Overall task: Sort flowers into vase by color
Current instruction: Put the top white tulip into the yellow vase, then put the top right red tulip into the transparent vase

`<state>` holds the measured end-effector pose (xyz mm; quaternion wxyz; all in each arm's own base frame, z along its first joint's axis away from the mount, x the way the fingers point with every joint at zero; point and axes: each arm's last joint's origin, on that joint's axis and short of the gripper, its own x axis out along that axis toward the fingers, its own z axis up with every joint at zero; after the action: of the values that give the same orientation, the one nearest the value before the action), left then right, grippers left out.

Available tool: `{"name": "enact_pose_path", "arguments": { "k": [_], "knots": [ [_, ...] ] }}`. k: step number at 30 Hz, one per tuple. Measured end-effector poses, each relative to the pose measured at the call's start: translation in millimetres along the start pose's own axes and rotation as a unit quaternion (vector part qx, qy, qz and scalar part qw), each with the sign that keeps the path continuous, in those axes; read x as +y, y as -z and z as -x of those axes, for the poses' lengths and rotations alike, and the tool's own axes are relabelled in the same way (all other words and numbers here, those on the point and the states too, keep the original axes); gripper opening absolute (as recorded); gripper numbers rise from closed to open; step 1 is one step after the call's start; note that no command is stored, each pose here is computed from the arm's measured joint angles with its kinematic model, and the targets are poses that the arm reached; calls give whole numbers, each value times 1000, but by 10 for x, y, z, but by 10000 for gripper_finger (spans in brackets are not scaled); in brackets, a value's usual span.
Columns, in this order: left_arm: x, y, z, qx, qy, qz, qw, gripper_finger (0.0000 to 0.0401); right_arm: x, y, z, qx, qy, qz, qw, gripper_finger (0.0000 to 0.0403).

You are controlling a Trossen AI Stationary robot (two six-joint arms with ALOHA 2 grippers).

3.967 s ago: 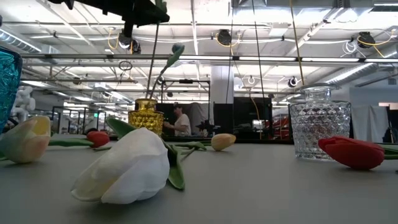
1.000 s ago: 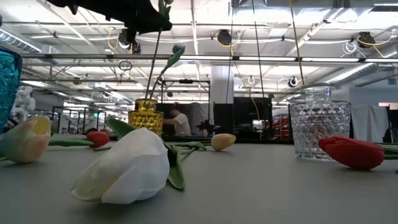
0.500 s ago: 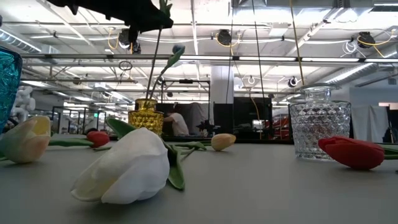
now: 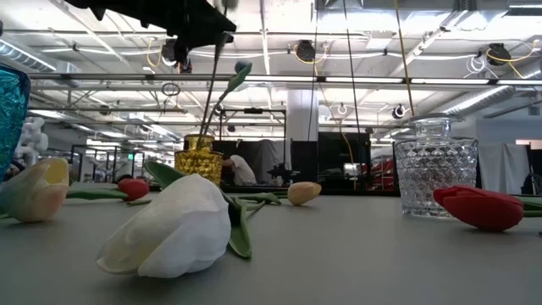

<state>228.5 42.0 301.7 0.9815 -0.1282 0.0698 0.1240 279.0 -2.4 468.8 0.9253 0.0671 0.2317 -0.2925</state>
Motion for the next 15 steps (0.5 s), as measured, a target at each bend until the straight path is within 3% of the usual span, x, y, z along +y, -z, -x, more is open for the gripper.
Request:
{"name": "enact_pose_path", "arguments": {
  "k": [5,15],
  "knots": [
    [2,0,0,0,-3,4,1000,169,2,-5,0,-2,-1,0,1000,93],
    [-12,5,2,2,3,16,1000,171,1,-5,0,-2,-1,3,1000,93]
  ]
}}
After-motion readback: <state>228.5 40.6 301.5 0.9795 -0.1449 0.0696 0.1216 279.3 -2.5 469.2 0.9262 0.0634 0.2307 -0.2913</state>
